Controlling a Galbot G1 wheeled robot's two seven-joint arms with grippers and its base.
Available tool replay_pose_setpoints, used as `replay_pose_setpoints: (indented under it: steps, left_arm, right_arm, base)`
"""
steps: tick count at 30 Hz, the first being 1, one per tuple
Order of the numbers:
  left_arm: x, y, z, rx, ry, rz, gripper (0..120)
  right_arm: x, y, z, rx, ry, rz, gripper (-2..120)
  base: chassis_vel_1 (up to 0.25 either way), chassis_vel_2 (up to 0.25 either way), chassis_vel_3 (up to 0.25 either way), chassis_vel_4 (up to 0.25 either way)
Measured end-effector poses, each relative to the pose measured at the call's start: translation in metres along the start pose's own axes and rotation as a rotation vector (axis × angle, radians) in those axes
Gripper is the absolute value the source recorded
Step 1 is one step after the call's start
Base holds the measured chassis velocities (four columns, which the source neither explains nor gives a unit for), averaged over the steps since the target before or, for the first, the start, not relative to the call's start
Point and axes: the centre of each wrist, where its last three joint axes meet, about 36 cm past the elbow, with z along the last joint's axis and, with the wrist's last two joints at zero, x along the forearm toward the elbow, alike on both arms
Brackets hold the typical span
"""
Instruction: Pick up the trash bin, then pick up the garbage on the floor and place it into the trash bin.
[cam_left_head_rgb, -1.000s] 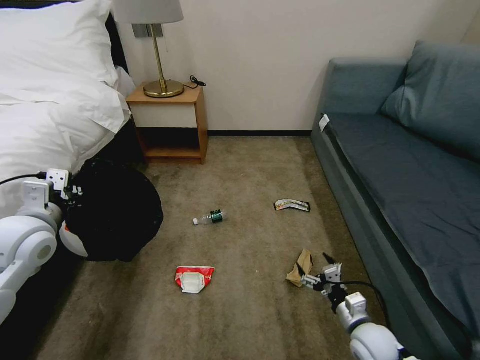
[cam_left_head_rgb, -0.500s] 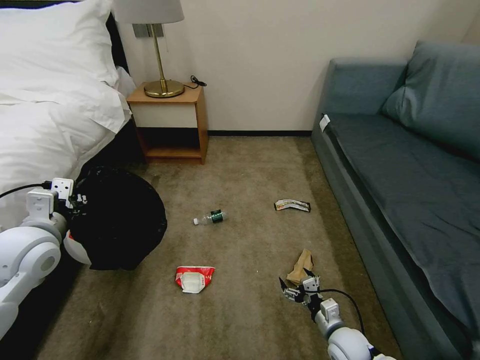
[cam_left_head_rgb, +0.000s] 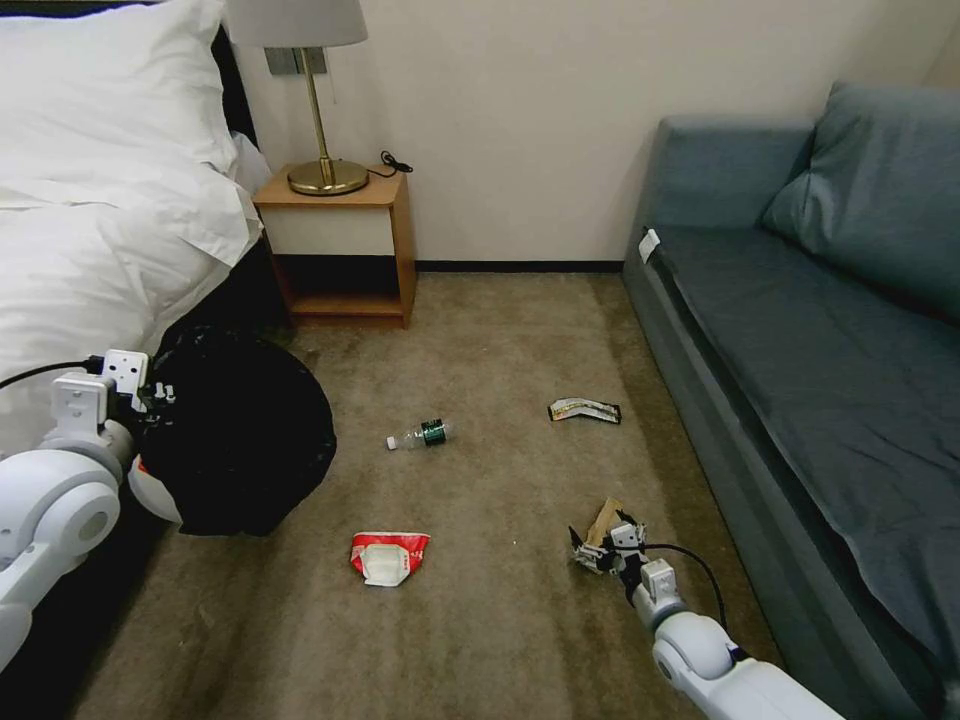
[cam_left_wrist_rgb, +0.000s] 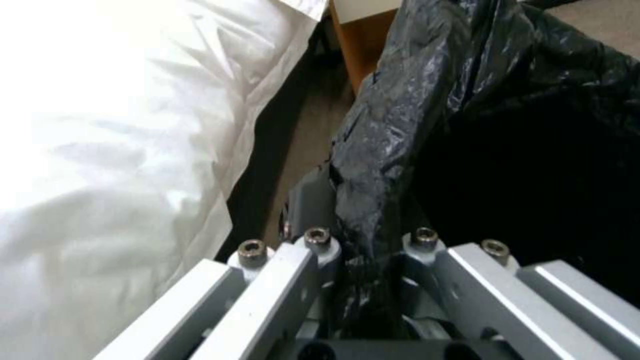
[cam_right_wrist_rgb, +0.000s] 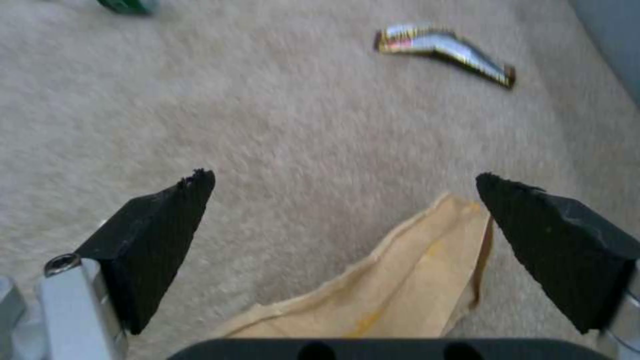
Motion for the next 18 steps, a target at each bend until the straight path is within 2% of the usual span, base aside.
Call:
replay_pose_setpoints:
  steps: [11,18]
  left_arm:
    - [-0.002,0.005,-0.01,-0.007,-0.023,0.012,4]
    - [-0.004,0.004,-0.008,-0.006,-0.019,0.023,4]
  right_arm:
    - [-0.014,-0.017,0.02,-0.014,0.088,0.076,100]
    - [-0.024,-0.006,0.028,-0.039,0.105,0.063,100]
  base:
    - [0.0,0.0,0.0,0.0]
    - [0.0,0.0,0.0,0.0]
